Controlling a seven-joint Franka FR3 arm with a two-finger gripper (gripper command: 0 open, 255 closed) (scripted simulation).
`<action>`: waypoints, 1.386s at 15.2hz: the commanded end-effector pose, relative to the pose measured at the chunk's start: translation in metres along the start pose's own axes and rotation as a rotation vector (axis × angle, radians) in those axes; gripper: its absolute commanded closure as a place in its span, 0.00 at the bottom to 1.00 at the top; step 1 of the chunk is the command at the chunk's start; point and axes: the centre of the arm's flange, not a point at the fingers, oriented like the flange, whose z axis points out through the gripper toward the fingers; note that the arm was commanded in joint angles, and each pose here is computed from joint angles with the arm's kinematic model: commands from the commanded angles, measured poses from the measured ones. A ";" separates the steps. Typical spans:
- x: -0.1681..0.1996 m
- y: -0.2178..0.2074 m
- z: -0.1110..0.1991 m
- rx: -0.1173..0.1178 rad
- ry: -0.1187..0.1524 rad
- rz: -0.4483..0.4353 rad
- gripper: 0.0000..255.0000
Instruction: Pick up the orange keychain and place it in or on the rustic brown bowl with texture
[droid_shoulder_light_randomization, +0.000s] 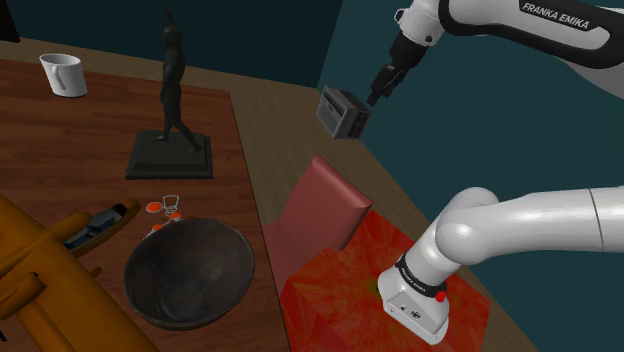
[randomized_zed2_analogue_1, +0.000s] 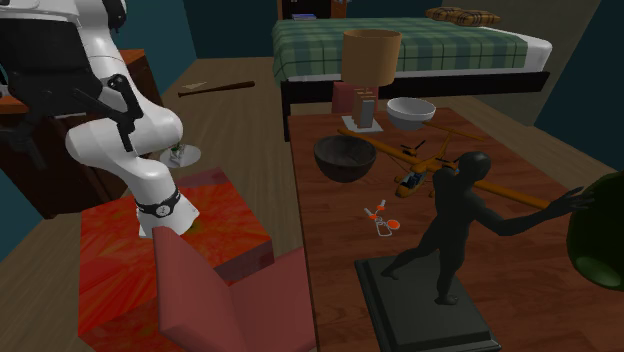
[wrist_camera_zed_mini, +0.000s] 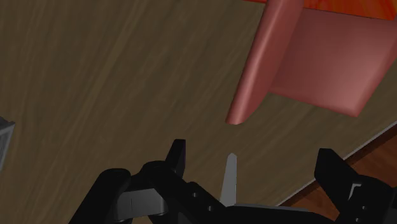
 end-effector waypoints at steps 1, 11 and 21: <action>0.000 0.000 0.000 0.000 0.000 0.000 0.00; 0.029 -0.112 0.056 0.029 -0.022 0.059 0.00; 0.063 -0.224 0.109 0.057 -0.044 0.118 0.00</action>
